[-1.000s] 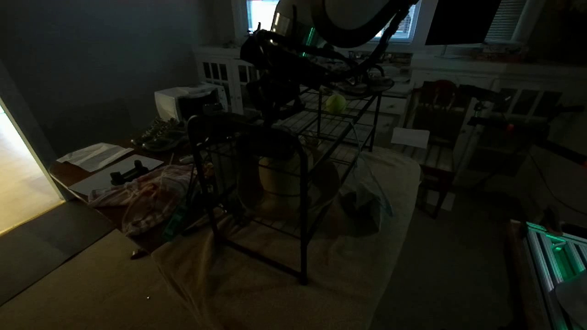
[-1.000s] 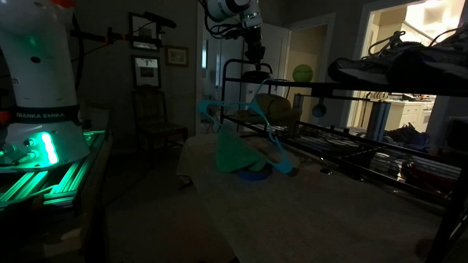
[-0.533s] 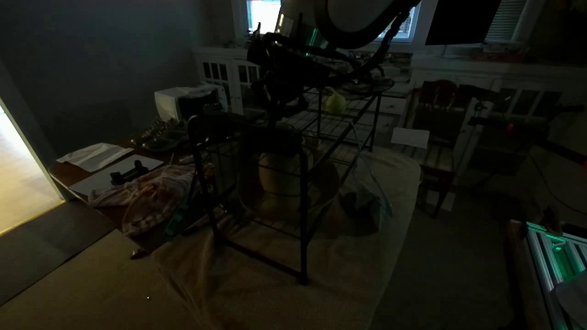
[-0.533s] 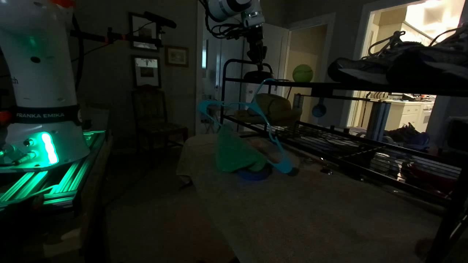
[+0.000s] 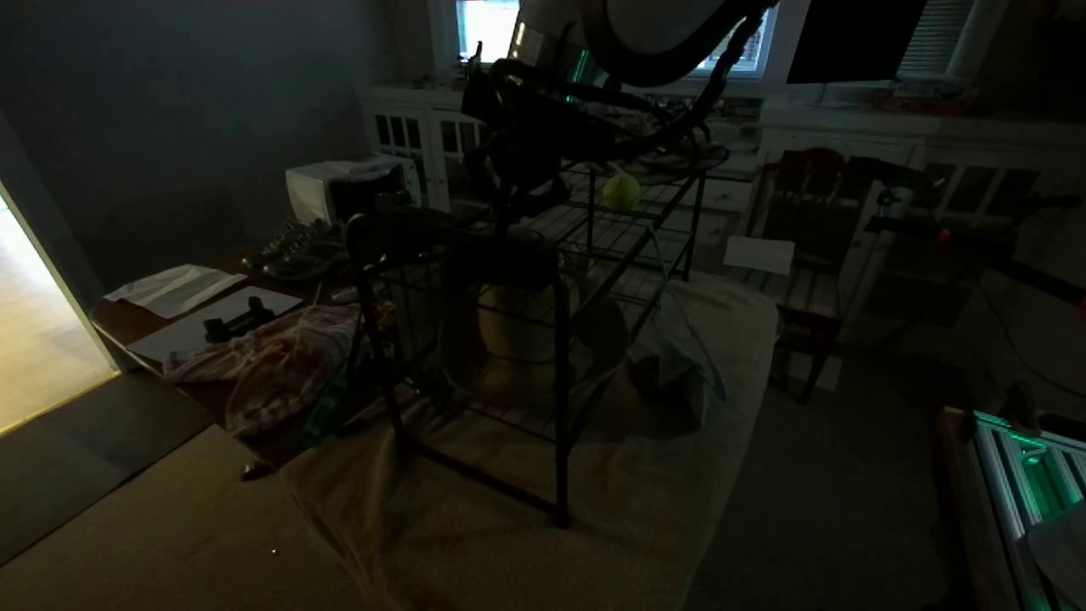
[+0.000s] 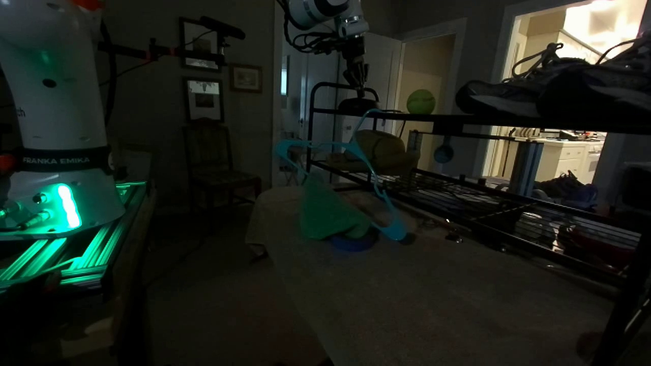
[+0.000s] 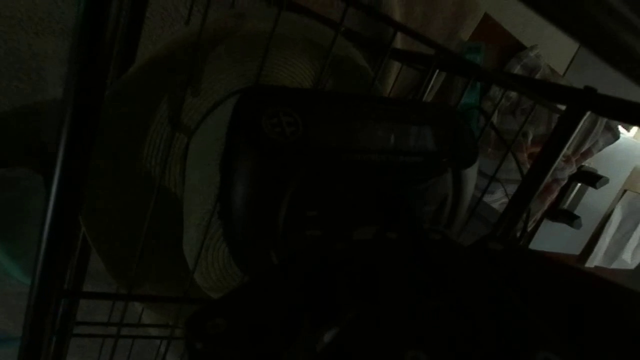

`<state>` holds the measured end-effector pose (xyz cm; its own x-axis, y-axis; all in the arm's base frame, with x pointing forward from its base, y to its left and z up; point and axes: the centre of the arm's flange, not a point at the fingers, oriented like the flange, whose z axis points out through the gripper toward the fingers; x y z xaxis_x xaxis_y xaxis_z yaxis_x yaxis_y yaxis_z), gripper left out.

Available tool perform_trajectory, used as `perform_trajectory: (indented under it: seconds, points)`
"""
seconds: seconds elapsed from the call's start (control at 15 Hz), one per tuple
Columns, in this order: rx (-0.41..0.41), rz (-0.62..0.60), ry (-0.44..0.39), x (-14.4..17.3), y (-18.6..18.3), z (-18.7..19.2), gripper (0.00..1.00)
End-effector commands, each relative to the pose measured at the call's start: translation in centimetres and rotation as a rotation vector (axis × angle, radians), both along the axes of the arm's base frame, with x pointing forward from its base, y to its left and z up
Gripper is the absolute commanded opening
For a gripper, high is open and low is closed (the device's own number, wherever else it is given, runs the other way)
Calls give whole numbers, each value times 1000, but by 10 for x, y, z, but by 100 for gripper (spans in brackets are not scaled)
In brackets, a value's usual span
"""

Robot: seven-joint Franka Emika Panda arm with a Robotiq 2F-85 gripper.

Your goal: Move the object on the top shelf to the right

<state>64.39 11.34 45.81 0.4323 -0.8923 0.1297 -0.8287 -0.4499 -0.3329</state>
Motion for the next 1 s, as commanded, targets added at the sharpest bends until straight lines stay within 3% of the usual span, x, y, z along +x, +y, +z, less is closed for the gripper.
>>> perform_trajectory:
  seconds: [0.0,0.4,0.93]
  points:
    - [16,30,46,-14,6,-24,0]
    - [14,34,20,-15,13,-6,0]
    - [31,71,-17,-38,33,30,0]
